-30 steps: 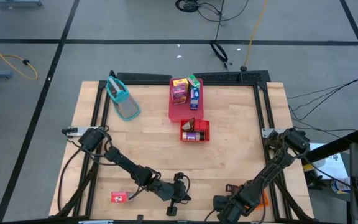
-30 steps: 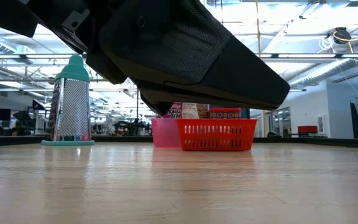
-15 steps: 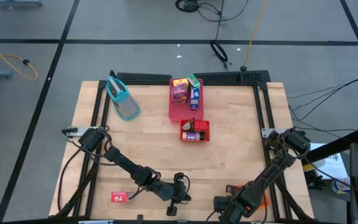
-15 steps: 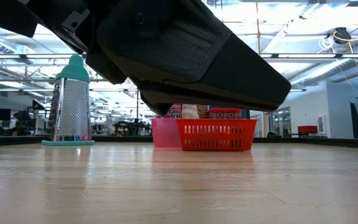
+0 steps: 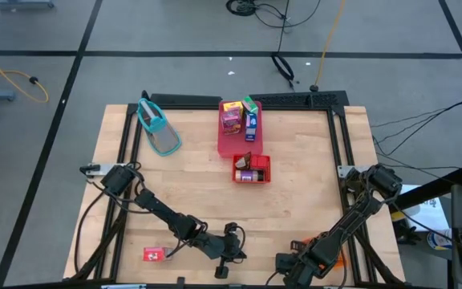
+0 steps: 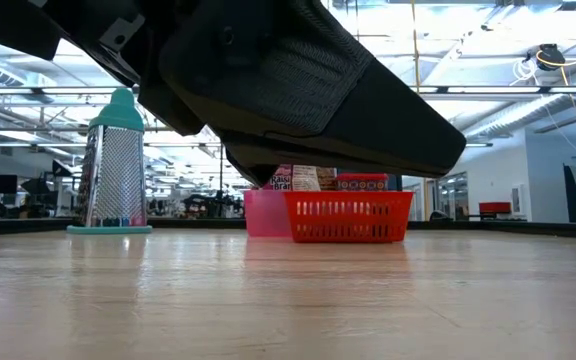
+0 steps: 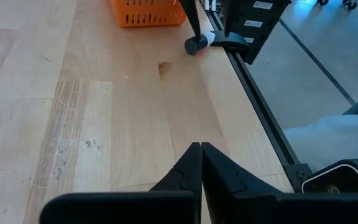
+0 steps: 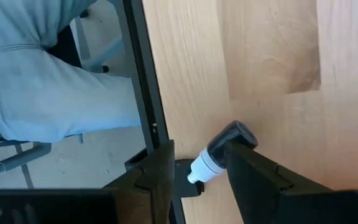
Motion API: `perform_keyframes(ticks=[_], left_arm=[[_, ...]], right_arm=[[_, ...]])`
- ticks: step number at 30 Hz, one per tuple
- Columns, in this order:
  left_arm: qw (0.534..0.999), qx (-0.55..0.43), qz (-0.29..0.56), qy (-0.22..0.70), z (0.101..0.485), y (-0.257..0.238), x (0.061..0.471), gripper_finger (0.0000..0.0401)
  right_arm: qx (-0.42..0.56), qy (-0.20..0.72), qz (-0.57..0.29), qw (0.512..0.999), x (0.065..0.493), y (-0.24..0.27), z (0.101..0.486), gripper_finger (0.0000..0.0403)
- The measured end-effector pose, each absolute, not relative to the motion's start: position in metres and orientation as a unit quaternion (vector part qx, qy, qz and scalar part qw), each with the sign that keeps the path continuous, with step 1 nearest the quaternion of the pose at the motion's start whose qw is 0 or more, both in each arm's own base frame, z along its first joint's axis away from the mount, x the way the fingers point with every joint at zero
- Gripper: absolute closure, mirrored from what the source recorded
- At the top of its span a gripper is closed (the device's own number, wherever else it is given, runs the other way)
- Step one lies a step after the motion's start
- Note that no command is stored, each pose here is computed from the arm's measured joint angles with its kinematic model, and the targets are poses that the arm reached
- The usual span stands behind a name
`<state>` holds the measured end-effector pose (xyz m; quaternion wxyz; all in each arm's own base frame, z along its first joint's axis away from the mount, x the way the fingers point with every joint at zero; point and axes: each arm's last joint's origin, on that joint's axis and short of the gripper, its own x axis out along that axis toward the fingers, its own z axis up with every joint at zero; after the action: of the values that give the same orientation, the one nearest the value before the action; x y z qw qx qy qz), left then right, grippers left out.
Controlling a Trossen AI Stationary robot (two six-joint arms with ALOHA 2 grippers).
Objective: Pick & Place Kitchen Items
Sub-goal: Put the red food coloring bottle into the orange bin
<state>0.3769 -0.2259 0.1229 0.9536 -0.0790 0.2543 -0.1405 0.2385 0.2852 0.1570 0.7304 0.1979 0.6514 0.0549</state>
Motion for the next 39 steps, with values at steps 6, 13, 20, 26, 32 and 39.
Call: perform_keyframes(ticks=[6,13,20,26,32,39], left_arm=[[0.954,-0.079,-0.14,0.254,0.123,-0.226,0.377,0.0376],[0.954,-0.079,-0.14,0.254,0.123,-0.226,0.377,0.0383],[0.952,-0.076,-0.139,0.261,0.121,-0.226,0.377,0.0399],[0.952,-0.077,-0.138,0.262,0.121,-0.225,0.376,0.038],[0.952,-0.078,-0.138,0.262,0.121,-0.226,0.376,0.0376],[0.952,-0.078,-0.138,0.262,0.121,-0.226,0.376,0.0396]], right_arm=[[0.188,0.651,0.07,0.732,0.239,0.286,0.156,0.0273],[0.181,0.661,0.065,0.726,0.24,0.277,0.16,0.0287],[0.182,0.659,0.068,0.727,0.243,0.275,0.161,0.0303],[0.186,0.657,0.067,0.728,0.245,0.273,0.161,0.0312],[0.164,0.65,0.097,0.736,0.252,0.269,0.162,0.0313],[0.161,0.628,0.162,0.744,0.26,0.271,0.168,0.0313]])
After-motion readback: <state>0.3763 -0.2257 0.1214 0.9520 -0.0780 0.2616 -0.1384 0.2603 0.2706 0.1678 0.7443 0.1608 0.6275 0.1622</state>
